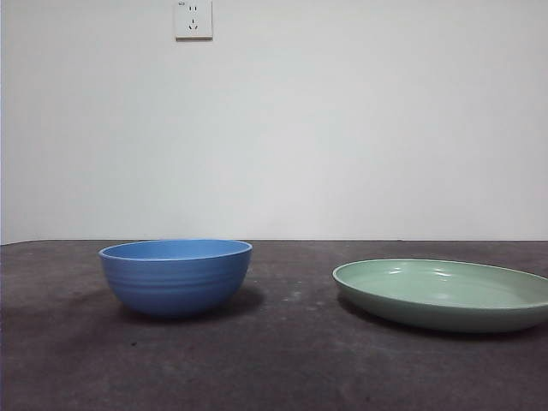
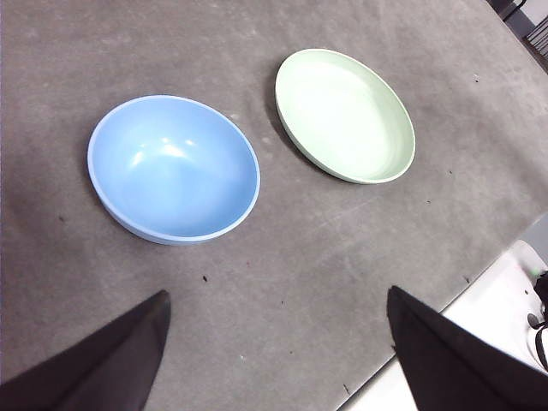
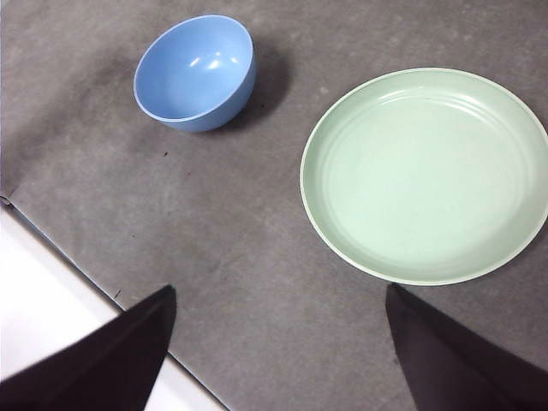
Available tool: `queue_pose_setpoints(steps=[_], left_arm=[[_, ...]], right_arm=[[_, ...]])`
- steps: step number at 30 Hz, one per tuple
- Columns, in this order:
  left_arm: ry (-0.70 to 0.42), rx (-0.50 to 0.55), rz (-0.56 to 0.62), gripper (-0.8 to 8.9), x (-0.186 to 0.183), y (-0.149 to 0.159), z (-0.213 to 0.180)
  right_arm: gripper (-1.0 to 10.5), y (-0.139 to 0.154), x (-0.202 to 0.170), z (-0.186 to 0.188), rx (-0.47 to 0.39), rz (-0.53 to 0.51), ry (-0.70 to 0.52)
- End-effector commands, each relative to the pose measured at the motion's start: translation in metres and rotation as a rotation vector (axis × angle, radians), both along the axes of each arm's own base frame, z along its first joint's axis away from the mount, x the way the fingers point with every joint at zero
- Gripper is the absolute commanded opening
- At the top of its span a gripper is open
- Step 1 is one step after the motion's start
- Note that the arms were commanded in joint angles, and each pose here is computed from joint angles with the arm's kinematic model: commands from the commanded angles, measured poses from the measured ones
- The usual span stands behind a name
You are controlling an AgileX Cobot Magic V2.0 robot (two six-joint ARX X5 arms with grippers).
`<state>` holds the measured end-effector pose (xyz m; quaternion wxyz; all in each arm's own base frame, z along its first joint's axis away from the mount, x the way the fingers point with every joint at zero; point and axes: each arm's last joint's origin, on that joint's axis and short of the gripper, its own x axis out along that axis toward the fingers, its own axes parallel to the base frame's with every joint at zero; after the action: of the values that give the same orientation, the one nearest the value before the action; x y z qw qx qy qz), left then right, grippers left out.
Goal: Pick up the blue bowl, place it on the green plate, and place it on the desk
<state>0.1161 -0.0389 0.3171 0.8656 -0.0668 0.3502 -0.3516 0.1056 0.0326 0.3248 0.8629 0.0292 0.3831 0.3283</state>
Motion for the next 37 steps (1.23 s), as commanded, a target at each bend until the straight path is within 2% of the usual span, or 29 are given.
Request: queue_pose_setpoints(steps=[1,8,12,22,26,32,37], left_arm=[[-0.026,-0.006,-0.010,4.11,0.000,-0.001,0.007],[-0.022,-0.003,-0.004,4.11,0.002,-0.001,0.006],[0.017,-0.011,0.021,4.11,0.010,-0.002,0.008],[0.099,0.097,0.083,4.06,0.059,-0.015,0.015],[0.142,0.125,0.063,4.06,0.087,-0.028,0.004],[0.169,0.229,0.101,4.06,0.123,-0.046,-0.024],[0.210,0.265,0.106,4.06,0.147,-0.056,-0.050]], right_arm=[[4.0,0.000,0.000,0.005,0.001,0.008,-0.021],[3.9,0.000,0.000,0.005,0.001,0.008,-0.021],[3.9,0.000,0.000,0.005,0.001,0.007,-0.021],[3.9,0.000,0.000,0.005,0.002,0.007,-0.021],[3.9,0.000,0.000,0.006,0.007,0.001,-0.018],[3.9,0.000,0.000,0.006,0.007,0.002,-0.019],[3.9,0.000,0.000,0.006,0.008,0.001,-0.020]])
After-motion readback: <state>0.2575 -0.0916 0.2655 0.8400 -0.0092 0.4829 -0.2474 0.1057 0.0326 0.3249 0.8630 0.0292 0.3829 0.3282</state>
